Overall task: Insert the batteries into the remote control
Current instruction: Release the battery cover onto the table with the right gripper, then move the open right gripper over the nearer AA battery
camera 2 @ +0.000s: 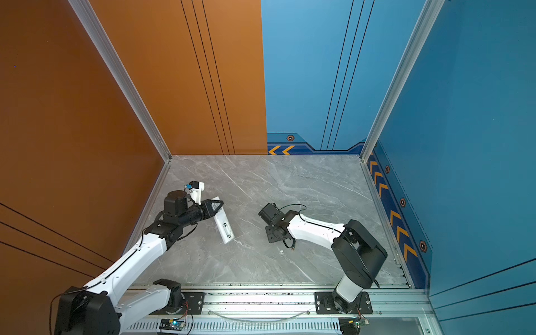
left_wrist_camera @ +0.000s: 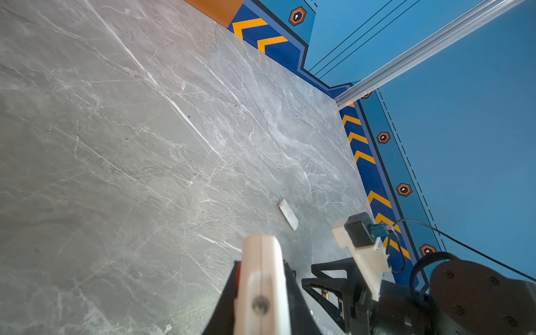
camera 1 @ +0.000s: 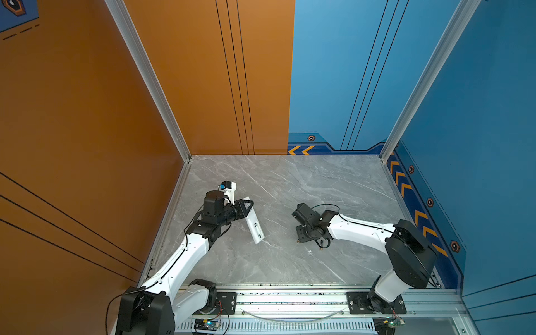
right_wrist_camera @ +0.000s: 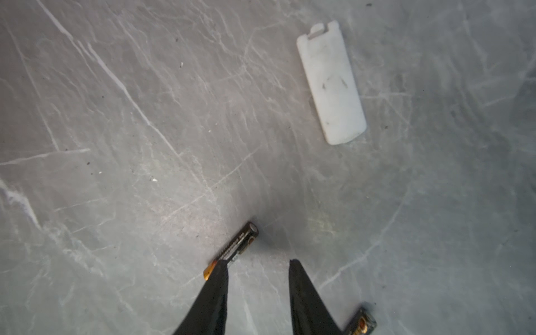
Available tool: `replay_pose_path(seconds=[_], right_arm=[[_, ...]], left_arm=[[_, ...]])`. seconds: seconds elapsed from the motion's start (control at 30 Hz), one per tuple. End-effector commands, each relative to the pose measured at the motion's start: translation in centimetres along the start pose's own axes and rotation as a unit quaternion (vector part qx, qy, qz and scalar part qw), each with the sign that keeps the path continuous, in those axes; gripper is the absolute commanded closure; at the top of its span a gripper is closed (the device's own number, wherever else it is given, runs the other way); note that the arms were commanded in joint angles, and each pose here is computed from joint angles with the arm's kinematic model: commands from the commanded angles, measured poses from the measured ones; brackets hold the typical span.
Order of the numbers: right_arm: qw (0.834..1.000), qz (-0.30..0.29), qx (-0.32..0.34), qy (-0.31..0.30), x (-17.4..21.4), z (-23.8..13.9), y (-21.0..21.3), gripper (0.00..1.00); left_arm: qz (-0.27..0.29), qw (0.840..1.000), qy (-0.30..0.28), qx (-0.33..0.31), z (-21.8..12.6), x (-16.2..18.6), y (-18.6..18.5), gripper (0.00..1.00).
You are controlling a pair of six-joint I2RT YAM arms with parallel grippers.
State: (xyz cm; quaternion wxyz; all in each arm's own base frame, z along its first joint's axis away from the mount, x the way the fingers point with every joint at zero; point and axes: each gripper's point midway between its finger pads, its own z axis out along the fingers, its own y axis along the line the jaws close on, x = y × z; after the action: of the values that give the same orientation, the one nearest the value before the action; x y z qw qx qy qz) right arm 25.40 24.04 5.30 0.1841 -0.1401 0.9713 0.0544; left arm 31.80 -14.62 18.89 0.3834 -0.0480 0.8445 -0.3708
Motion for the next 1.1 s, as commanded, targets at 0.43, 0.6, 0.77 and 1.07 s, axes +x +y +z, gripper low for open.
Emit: replay_pose_path(seconds=[0.43,0.6,0.77,1.07], right_arm=[[0.997,0.055,0.056,0.002,2.9,-4.1,-6.1,0.67],[0.995,0.073,0.061,0.015,3.8,-4.4,-7.2,0.67],[0.994,0.079,0.068,0.040,4.8,-4.3,-7.9,0.68],[0.987,0.138,0.045,0.070,5.7,-4.8,-9.6,0.68]], left_arm=[[0.034,0.997,0.007,0.064,0.3,1.0,-3.4,1.00],[0.033,0.997,0.011,0.067,0.6,1.6,-3.4,1.00],[0.024,0.996,0.022,0.078,1.4,2.5,-3.5,1.00],[0.019,0.996,0.034,0.080,2.0,2.9,-3.6,1.00]])
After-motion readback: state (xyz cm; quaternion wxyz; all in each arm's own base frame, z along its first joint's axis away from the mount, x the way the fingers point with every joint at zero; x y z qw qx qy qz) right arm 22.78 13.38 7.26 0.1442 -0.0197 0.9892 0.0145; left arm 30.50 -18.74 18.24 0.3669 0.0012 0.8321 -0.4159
